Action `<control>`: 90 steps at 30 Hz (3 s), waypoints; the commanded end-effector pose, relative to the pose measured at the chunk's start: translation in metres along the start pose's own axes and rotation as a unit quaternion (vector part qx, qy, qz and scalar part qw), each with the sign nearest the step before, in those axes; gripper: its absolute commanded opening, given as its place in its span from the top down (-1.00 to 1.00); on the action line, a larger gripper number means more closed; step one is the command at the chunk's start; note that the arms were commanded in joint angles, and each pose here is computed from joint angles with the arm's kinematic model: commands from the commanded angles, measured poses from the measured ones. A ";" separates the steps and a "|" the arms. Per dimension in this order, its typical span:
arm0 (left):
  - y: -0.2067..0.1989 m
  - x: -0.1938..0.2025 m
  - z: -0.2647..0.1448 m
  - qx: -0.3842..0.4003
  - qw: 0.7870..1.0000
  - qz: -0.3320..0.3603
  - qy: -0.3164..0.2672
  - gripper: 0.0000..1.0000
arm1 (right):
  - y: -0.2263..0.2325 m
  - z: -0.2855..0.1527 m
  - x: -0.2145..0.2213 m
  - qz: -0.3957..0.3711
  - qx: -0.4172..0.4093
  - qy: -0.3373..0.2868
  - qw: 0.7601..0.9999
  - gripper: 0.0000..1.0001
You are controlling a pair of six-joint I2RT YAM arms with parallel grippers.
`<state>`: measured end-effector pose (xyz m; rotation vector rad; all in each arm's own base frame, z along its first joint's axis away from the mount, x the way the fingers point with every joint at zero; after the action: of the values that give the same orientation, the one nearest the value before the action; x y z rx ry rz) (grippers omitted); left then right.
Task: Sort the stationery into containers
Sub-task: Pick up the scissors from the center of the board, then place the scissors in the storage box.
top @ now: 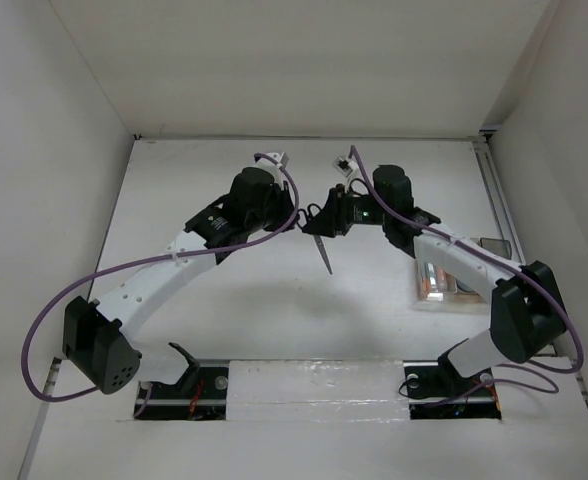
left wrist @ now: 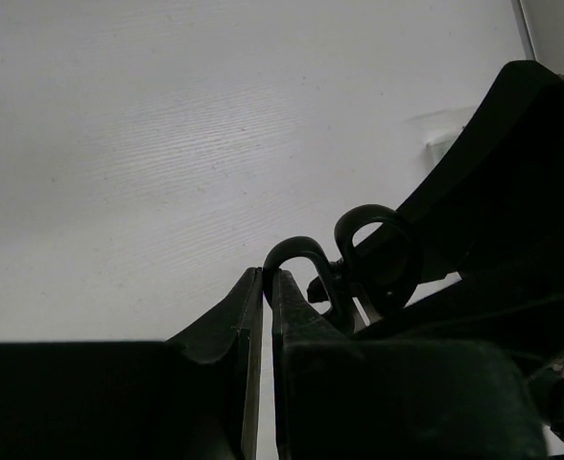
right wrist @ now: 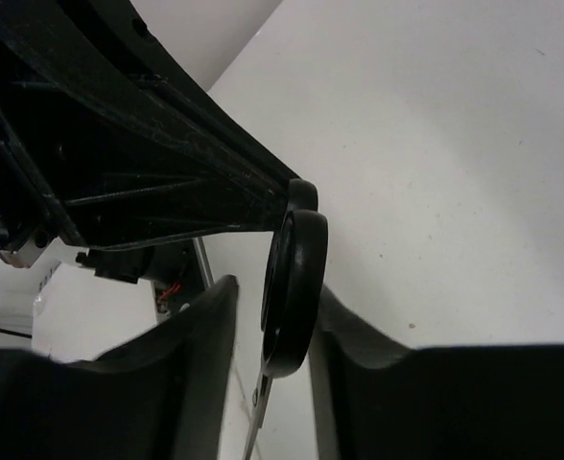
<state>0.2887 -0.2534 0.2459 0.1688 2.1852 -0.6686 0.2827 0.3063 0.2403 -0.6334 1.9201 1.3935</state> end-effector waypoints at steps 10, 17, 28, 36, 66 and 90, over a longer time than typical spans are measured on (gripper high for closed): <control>-0.004 -0.020 -0.014 -0.002 0.999 -0.008 -0.037 -0.99 | 0.006 -0.018 -0.035 -0.054 0.042 -0.037 0.997 1.00; 0.064 -0.011 -0.057 -0.221 0.975 -0.025 -0.025 -1.00 | -0.058 -0.131 -0.029 -0.071 0.405 0.014 0.911 1.00; 0.095 0.027 -0.095 -0.207 0.977 -0.038 -0.043 -1.00 | -0.081 -0.295 -0.023 -0.127 0.607 -0.010 0.784 1.00; 0.087 0.023 -0.102 -0.169 0.983 -0.029 -0.067 -1.00 | -0.117 -0.335 -0.020 -0.184 0.625 0.130 0.747 1.00; 0.102 0.020 -0.120 -0.206 0.970 -0.064 -0.112 -1.00 | -0.181 -0.419 0.055 -0.077 0.688 0.214 0.689 1.00; 0.094 0.022 -0.121 -0.194 0.973 -0.055 -0.112 -1.00 | -0.213 -0.413 0.058 -0.039 0.697 0.182 0.692 1.00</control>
<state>0.2235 -0.1166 0.2484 -0.1993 2.0999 -0.2927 0.2905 -0.1456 0.1349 -0.2199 2.5656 -0.4877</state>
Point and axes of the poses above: each gripper's point midway between its finger pads, its own z axis out along the fingers, its own y axis along the line the jaws close on, x = y × z, the point moved 2 cm from there along -z, back along the fingers
